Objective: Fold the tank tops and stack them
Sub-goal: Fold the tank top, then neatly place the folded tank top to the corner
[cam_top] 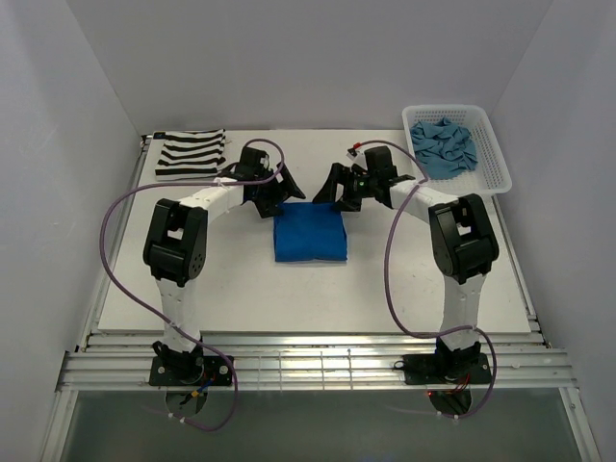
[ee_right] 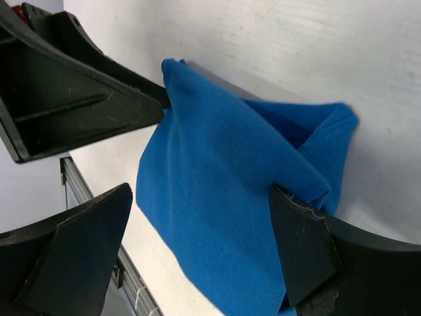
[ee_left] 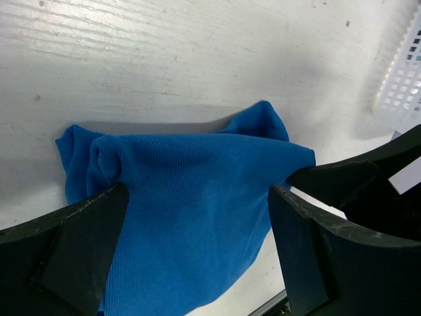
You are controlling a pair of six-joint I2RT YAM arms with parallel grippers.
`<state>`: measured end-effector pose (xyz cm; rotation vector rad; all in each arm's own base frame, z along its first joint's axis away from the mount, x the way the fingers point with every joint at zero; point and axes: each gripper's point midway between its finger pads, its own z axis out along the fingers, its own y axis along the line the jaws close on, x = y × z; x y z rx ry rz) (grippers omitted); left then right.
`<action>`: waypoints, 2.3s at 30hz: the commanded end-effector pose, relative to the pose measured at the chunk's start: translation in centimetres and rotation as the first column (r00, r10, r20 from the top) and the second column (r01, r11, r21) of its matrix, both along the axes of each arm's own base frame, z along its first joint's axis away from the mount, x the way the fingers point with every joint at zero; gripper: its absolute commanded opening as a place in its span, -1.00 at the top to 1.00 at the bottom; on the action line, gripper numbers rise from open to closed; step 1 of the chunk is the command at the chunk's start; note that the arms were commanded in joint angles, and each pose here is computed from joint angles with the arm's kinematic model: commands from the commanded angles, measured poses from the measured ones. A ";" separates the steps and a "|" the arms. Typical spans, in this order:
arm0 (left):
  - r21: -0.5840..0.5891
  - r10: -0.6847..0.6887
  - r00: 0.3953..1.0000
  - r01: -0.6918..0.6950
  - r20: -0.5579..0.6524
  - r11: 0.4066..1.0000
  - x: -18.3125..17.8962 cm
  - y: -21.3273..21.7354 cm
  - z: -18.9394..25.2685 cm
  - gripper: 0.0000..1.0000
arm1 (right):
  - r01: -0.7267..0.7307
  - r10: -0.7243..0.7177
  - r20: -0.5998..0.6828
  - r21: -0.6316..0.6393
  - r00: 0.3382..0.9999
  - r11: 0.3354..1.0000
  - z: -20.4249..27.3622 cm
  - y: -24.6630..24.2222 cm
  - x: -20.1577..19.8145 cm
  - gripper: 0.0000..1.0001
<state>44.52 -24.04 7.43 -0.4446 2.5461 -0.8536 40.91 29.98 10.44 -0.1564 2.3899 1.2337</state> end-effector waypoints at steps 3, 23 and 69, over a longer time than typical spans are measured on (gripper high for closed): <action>0.029 0.016 1.000 -0.016 0.013 0.999 1.2 0.4 0.1 -0.96 | 0.023 -0.024 0.040 0.013 0.999 1.000 0.3 0.8 3.2 -0.80; 0.064 -0.031 0.993 0.024 0.113 0.998 1.1 1.2 5.2 -0.96 | 0.060 -0.060 0.176 0.006 0.982 0.998 5.8 -0.7 4.1 -0.80; 0.084 -0.274 0.960 0.279 -0.064 0.957 -7.2 1.7 -6.2 -0.94 | 0.213 -0.086 0.401 -0.283 0.912 0.935 10.4 -12.1 -10.5 -0.80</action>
